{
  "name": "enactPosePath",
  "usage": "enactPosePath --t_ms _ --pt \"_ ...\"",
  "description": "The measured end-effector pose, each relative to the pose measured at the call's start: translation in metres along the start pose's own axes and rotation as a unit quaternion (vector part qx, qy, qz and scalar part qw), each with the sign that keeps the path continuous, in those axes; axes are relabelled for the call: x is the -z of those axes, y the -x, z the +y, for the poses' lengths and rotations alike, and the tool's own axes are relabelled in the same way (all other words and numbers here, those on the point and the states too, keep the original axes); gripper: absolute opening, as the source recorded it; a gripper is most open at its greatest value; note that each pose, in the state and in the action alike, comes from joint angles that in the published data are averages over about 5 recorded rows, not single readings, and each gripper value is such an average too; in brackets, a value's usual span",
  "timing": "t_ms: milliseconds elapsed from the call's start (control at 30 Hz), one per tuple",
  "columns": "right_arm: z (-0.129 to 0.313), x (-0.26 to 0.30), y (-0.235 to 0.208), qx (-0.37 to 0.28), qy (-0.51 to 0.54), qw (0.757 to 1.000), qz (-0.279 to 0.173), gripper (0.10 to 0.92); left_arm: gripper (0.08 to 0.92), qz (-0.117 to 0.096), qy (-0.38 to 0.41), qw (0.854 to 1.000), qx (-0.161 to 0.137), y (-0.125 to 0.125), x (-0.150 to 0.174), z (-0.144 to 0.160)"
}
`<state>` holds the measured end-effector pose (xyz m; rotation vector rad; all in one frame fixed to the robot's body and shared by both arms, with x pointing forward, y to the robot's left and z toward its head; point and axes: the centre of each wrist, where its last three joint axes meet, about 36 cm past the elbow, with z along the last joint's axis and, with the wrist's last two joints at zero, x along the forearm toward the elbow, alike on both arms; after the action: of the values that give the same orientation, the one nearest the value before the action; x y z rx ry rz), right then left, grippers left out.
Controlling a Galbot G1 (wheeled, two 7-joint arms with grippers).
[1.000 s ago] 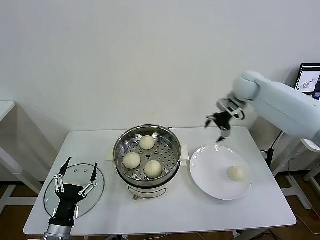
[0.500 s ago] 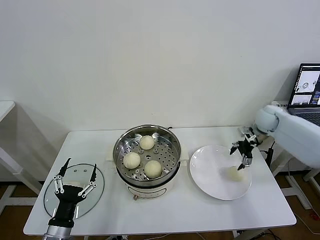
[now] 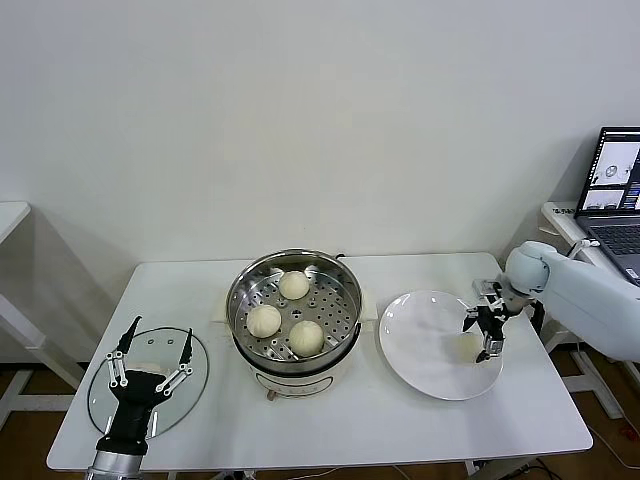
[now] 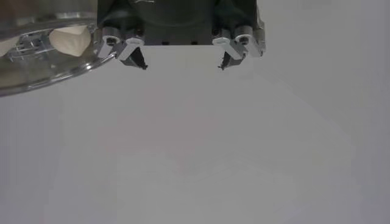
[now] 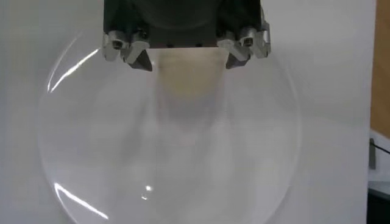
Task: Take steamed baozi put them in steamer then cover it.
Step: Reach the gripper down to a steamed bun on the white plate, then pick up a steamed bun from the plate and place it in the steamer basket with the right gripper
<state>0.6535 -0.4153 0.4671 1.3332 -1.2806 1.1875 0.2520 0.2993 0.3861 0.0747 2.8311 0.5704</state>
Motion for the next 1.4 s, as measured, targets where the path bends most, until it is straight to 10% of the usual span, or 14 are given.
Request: enactPosePath --t_ms 633,1033,1400 --pt "-0.033 0.042 -0.076 -0.012 -0.047 0.999 0.005 0.67 0.823 -0.006 -0.002 1.0 -0.003 0.003 0.002 -0.001" --pt "-0.069 0.185 -0.194 -0.009 -0.134 0.991 -0.029 0.67 0.823 -0.011 -0.003 1.0 -0.004 0.009 0.001 -0.001" --pt "-0.058 0.314 -0.201 0.017 -0.204 0.978 -0.033 0.67 0.823 -0.015 -0.007 1.0 -0.003 0.011 0.002 -0.003"
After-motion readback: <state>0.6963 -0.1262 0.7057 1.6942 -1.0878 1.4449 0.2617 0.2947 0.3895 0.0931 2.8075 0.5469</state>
